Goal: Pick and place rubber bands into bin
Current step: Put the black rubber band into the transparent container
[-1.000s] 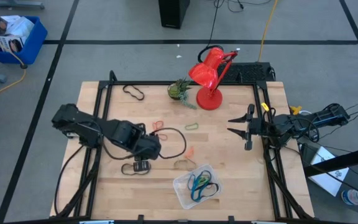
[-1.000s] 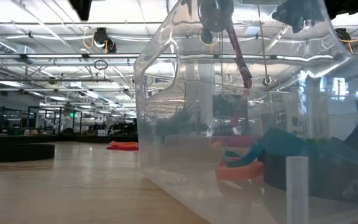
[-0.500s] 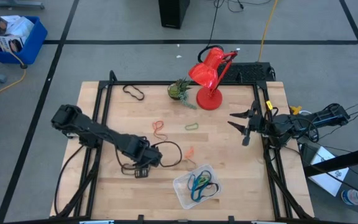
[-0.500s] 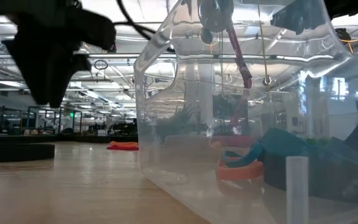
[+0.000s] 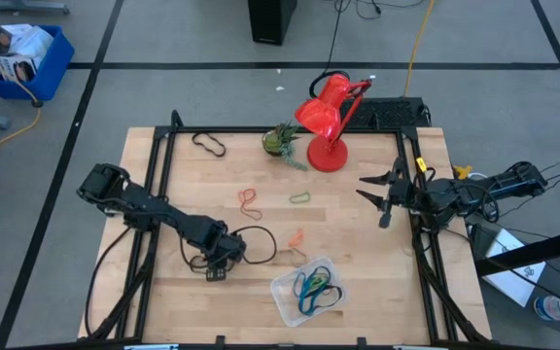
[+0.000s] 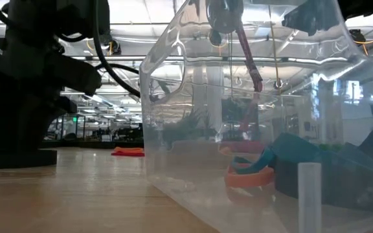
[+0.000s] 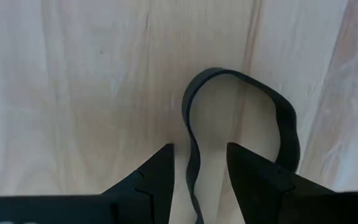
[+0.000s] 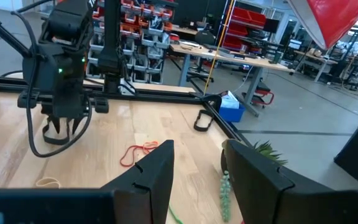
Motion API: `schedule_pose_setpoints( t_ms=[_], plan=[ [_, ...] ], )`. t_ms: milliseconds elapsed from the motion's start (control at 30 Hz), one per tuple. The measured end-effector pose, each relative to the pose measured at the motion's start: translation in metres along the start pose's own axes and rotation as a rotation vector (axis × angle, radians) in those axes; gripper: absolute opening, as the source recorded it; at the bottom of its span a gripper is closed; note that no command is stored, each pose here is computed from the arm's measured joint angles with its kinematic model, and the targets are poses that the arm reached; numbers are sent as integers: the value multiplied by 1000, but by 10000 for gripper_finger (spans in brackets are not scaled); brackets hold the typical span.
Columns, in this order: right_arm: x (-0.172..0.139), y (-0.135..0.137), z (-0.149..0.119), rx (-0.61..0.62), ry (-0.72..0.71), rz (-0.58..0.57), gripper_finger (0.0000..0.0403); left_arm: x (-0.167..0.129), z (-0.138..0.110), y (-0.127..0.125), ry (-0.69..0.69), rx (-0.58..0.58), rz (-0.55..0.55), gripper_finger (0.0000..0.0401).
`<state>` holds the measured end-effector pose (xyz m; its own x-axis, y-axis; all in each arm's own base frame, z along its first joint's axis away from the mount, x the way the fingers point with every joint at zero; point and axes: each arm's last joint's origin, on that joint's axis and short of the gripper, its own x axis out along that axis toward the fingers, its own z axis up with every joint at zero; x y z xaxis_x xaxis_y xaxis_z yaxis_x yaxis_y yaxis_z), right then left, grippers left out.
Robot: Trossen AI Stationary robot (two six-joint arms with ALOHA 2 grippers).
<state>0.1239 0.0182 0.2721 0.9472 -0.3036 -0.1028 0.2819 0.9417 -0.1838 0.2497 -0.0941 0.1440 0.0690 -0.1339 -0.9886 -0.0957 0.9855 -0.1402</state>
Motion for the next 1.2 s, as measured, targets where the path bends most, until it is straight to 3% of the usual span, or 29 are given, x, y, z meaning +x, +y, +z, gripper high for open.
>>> schedule_pose_setpoints(
  t_ms=[133, 400, 633, 833, 1033, 1200],
  plan=[
    [0, 0, 0, 0, 0, 0, 144, 2, -2, 2, -6, -1, 22, 130],
    [0, 0, 0, -2, 0, 0, 144, 2, -1, 4, -42, 12, 91, 13],
    [0, 0, 0, -2, 0, 0, 144, 3, 0, 4, -41, -18, 75, 7],
    [0, 0, 0, -3, 0, 0, 144, -12, 1, -5, -119, -57, -32, 5],
    [0, 0, 0, -8, 0, 0, 144, -62, -4, -8, -382, -74, -119, 4],
    [0, 0, 0, -25, -4, 0, 144, -121, -6, -9, -803, -67, -209, 3]
  ],
)
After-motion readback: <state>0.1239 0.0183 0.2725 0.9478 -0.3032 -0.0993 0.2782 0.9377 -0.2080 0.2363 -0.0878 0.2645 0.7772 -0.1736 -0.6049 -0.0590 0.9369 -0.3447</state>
